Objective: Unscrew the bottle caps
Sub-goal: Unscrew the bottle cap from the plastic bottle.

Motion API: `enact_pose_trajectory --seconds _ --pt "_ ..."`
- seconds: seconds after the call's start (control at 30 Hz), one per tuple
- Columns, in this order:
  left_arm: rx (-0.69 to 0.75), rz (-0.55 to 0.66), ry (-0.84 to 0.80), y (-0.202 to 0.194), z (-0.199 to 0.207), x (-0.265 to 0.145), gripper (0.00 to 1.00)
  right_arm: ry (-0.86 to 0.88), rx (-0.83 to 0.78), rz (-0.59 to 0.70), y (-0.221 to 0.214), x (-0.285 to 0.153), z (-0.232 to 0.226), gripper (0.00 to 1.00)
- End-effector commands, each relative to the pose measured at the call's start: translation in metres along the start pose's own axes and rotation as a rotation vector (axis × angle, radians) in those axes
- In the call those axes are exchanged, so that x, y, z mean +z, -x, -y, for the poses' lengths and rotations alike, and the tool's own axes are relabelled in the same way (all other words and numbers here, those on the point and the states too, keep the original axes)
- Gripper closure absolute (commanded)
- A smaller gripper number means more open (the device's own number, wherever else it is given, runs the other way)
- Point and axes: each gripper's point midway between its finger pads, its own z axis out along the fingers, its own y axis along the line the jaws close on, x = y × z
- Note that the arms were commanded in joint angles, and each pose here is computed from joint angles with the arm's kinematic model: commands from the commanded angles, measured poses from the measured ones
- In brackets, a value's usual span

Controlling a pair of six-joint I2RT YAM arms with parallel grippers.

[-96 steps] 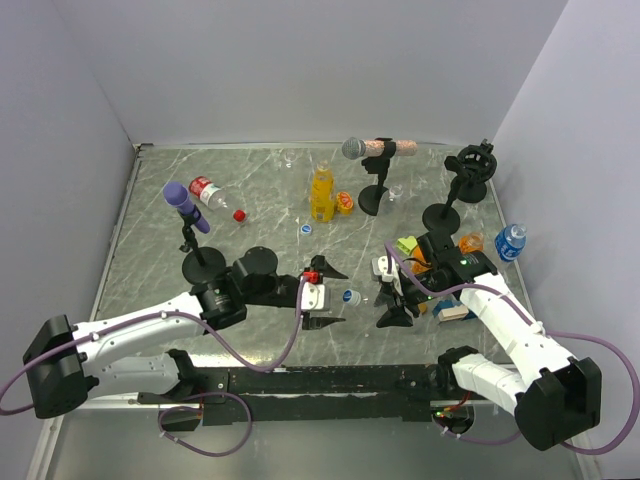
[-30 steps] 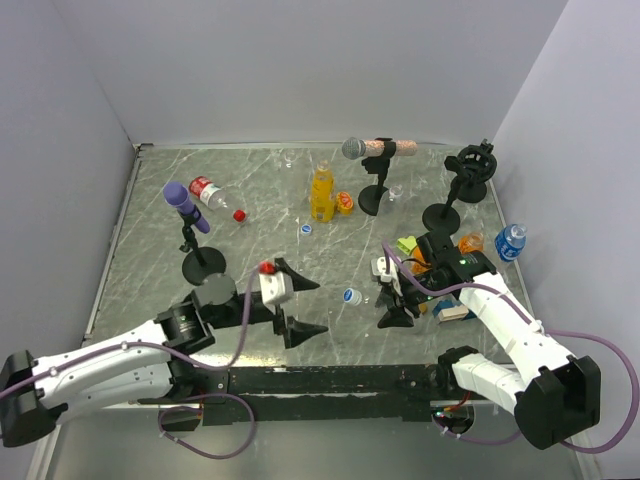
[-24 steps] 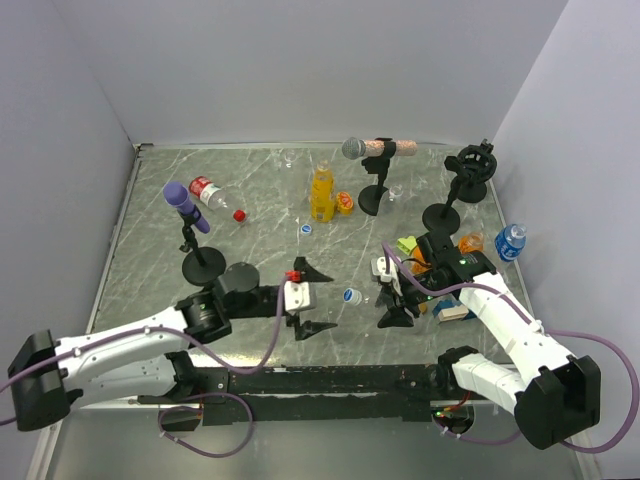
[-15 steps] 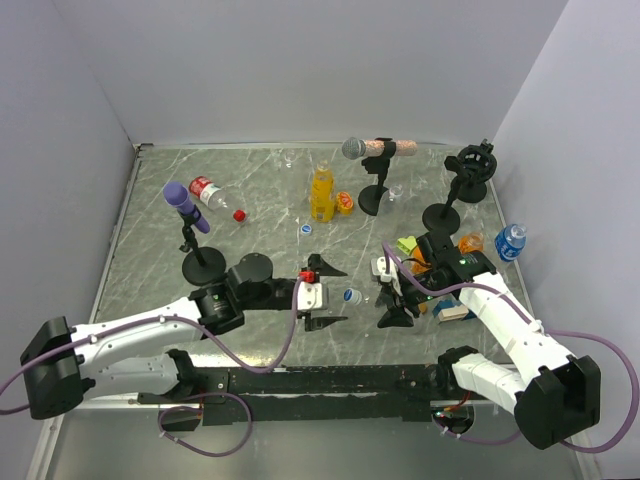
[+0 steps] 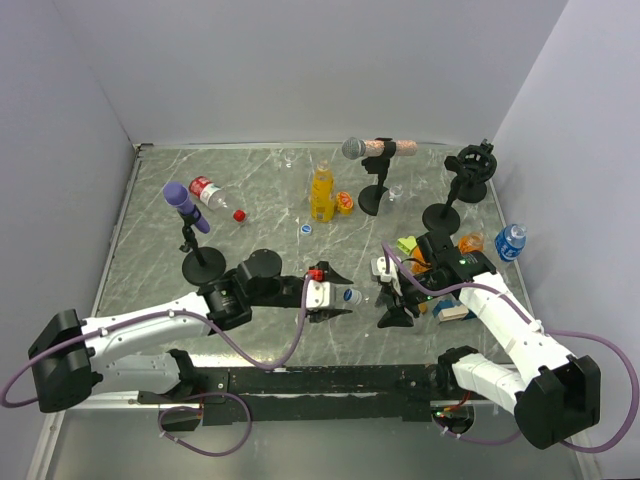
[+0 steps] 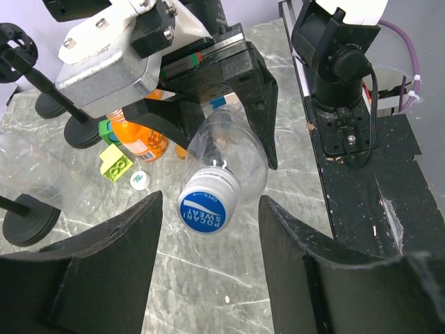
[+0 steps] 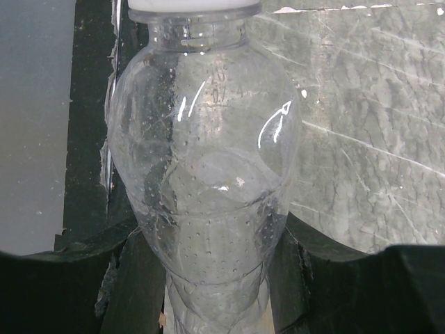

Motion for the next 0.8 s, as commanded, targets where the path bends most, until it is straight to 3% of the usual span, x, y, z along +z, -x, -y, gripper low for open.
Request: enact_pose_trajectory --seconds 0.0,0.13,0.2,0.37,0.43,0.57,0.67,0.77 --pt "0.02 0.054 -0.025 0.023 -0.003 0.005 0.41 0.009 -0.048 0.029 0.007 0.002 0.001 0.81" --pt "0.01 0.044 -0.029 0.022 -0.003 0.007 0.56 0.009 -0.047 0.028 0.006 0.002 0.001 0.81" --pt "-0.003 0.037 -0.03 0.021 -0.003 0.007 0.73 0.009 -0.048 0.028 0.007 0.002 0.001 0.81" --pt "-0.125 0.03 -0.04 0.029 0.001 0.005 0.99 0.009 -0.048 0.028 0.007 0.002 0.001 0.81" --pt "-0.263 0.037 -0.014 0.041 -0.002 0.005 0.99 0.008 -0.048 0.027 0.006 0.002 0.002 0.81" --pt "-0.807 -0.034 0.086 0.055 -0.006 0.008 0.99 0.009 -0.047 0.026 0.006 0.002 0.002 0.81" --pt "-1.136 -0.104 0.161 0.058 -0.004 0.008 0.99 0.012 -0.045 0.026 0.006 0.002 0.002 0.81" --pt "-1.317 -0.095 0.16 0.075 0.004 0.012 0.99 0.017 -0.043 0.025 0.006 0.003 0.002 0.81"
